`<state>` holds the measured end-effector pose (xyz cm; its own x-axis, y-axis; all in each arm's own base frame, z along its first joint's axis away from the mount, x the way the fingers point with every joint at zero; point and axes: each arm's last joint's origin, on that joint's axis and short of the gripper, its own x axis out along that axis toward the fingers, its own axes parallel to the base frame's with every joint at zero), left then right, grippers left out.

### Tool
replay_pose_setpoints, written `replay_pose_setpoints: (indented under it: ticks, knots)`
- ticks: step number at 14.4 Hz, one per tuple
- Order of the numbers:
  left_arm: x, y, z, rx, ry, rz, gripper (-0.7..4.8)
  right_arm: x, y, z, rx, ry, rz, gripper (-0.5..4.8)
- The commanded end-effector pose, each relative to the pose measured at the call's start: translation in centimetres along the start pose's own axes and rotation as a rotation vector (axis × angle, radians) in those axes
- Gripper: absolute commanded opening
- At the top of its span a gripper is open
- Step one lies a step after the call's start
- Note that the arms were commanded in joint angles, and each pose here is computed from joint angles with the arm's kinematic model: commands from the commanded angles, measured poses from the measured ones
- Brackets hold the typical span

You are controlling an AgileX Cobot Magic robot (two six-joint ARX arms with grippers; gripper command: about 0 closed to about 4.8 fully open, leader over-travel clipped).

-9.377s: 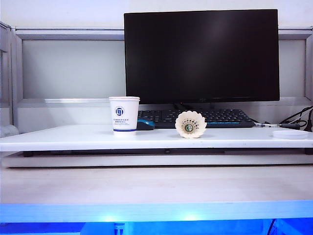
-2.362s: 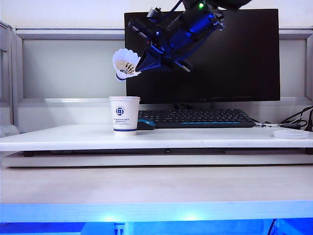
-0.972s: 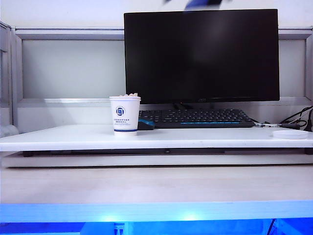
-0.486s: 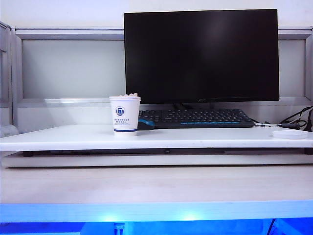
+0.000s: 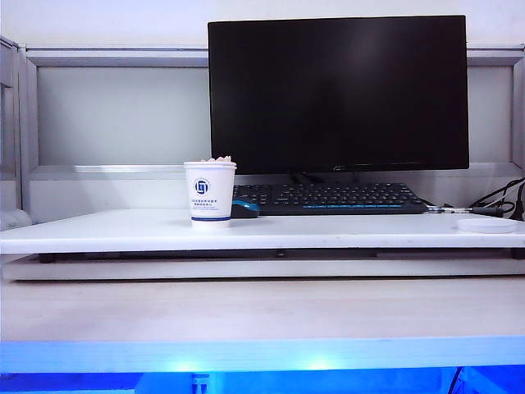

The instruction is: Pick up the badminton from the table and put it into the white paper cup.

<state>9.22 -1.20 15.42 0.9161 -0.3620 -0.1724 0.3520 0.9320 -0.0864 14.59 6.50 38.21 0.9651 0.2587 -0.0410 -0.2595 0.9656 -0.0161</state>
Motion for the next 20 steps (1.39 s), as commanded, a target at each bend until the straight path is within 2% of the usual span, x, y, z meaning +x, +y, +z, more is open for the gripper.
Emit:
replay_pose_setpoints:
  ticks: [1, 6, 10, 14, 20]
  knots:
    - [-0.1, 0.3, -0.1, -0.01, 0.022, 0.104, -0.05, -2.6, -0.7, -2.6, 0.047, -0.03, -0.079, -0.06]
    - [-0.2, 0.8, -0.2, -0.009, 0.027, 0.282, -0.05, -6.1, -1.5, -7.6, 0.088, 0.004, -0.143, -0.06]
    - [-0.2, 0.9, -0.4, 0.018, 0.053, 0.309, -0.05, -7.7, -1.8, -10.4, 0.092, 0.036, -0.152, -0.06]
    - [-0.2, 0.9, -0.4, 0.024, 0.054, 0.31, -0.05, -8.4, -2.0, -13.9, 0.176, 0.058, -0.182, -0.06]
    - [-0.2, 0.8, -0.4, 0.032, 0.055, 0.305, -0.05, -7.7, -1.8, -18.2, 0.161, 0.119, -0.179, -0.06]
